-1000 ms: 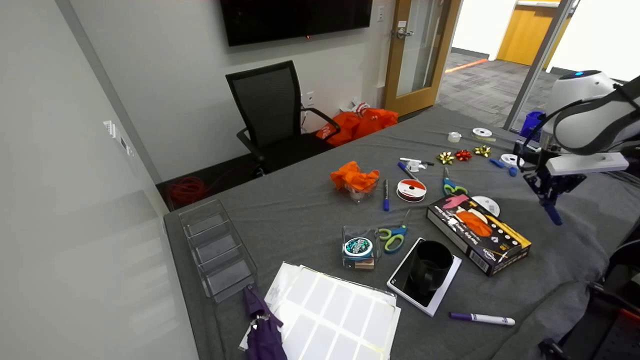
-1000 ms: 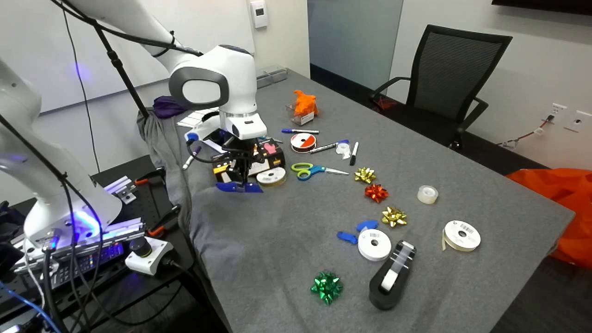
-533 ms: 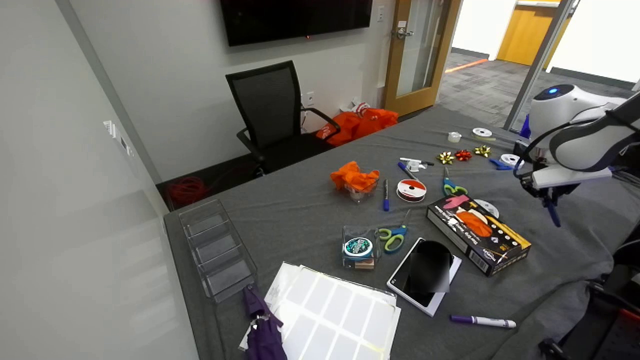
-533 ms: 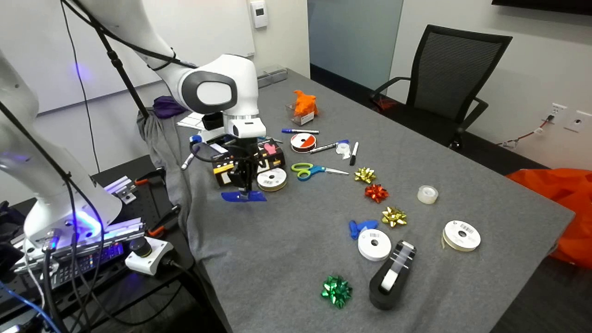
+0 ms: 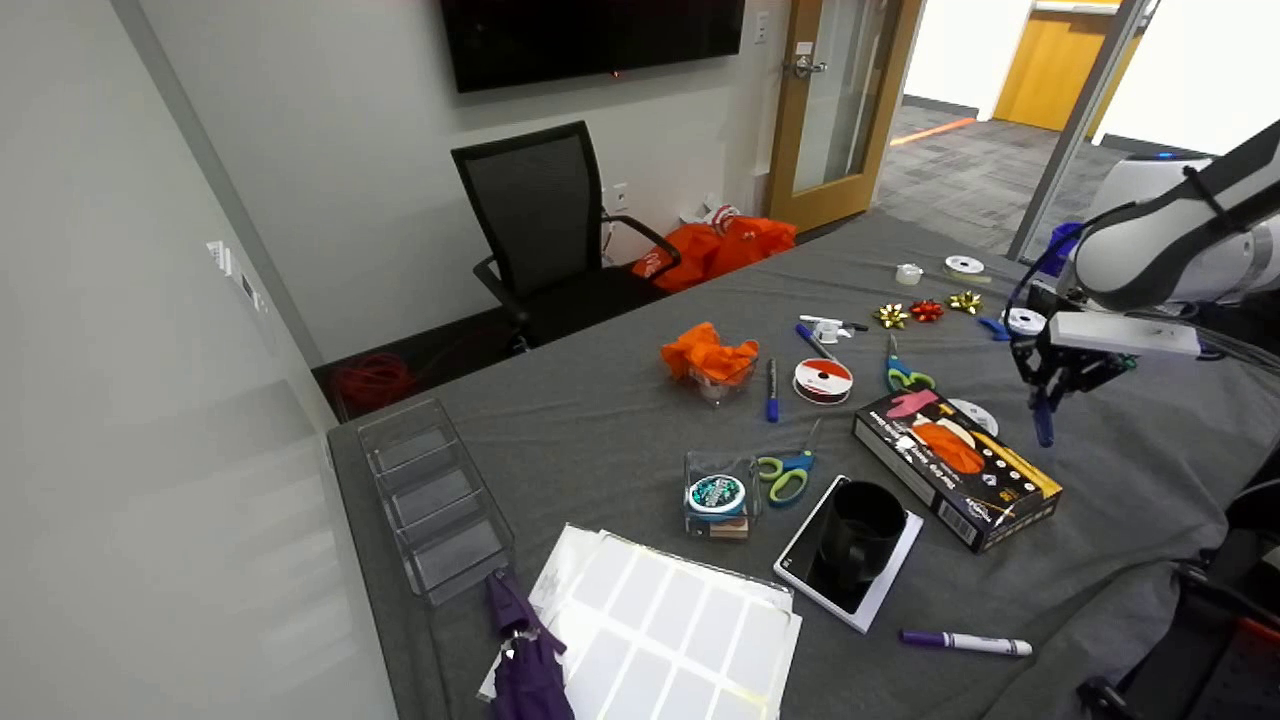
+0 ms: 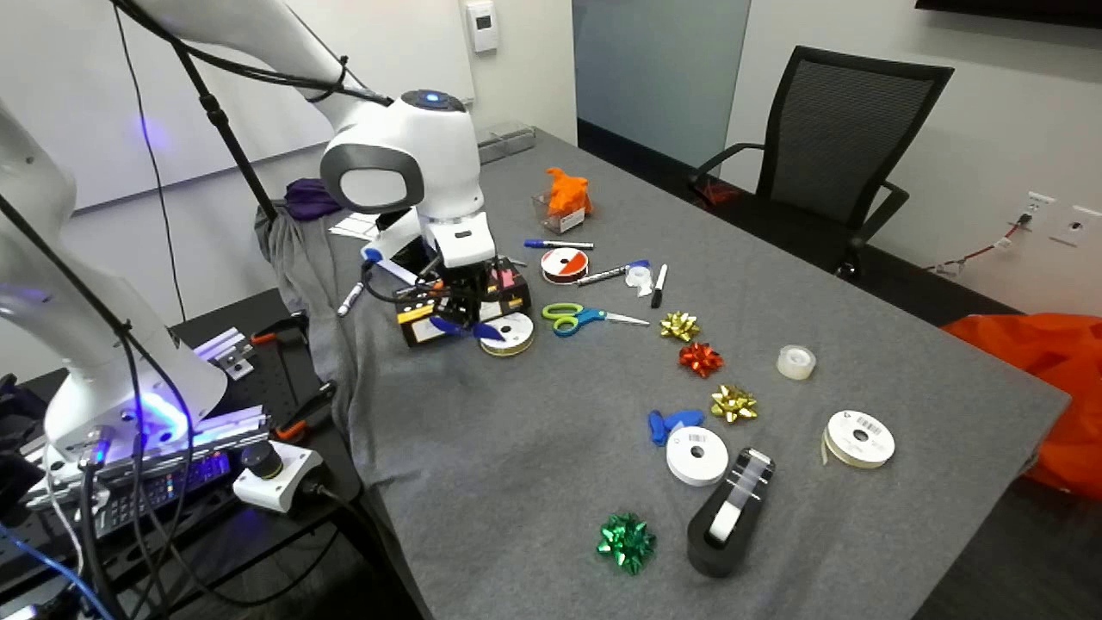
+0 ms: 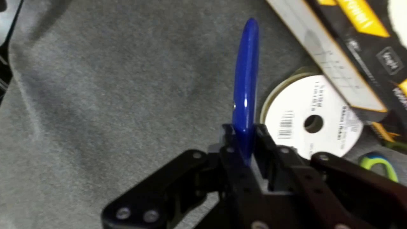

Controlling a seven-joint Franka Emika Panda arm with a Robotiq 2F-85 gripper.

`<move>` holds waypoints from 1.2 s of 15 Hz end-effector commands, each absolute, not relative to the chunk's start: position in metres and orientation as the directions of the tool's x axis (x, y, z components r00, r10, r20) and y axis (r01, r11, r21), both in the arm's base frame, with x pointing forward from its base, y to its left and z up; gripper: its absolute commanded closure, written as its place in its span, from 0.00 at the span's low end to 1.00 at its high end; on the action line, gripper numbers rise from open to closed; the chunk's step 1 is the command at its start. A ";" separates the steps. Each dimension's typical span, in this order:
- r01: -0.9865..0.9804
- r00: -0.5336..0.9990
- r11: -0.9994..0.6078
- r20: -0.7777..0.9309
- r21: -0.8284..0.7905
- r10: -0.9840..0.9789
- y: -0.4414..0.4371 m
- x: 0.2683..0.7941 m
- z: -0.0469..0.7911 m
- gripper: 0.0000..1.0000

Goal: Put the blue object in the second container from the left.

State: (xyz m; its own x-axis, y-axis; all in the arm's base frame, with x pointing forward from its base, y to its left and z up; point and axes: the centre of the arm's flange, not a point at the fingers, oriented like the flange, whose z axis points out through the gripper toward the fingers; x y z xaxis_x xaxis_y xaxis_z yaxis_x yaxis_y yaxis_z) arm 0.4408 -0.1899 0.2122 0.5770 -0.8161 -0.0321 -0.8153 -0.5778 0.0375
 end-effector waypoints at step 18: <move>-0.869 0.483 -0.456 -0.124 -0.192 -0.867 -0.120 0.471 0.268 0.95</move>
State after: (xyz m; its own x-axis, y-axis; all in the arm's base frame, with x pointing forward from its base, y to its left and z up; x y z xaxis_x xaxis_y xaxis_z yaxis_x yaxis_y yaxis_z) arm 0.4714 -0.1204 0.2683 0.4827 -0.8669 -0.1240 -0.8688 -0.4562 -0.1925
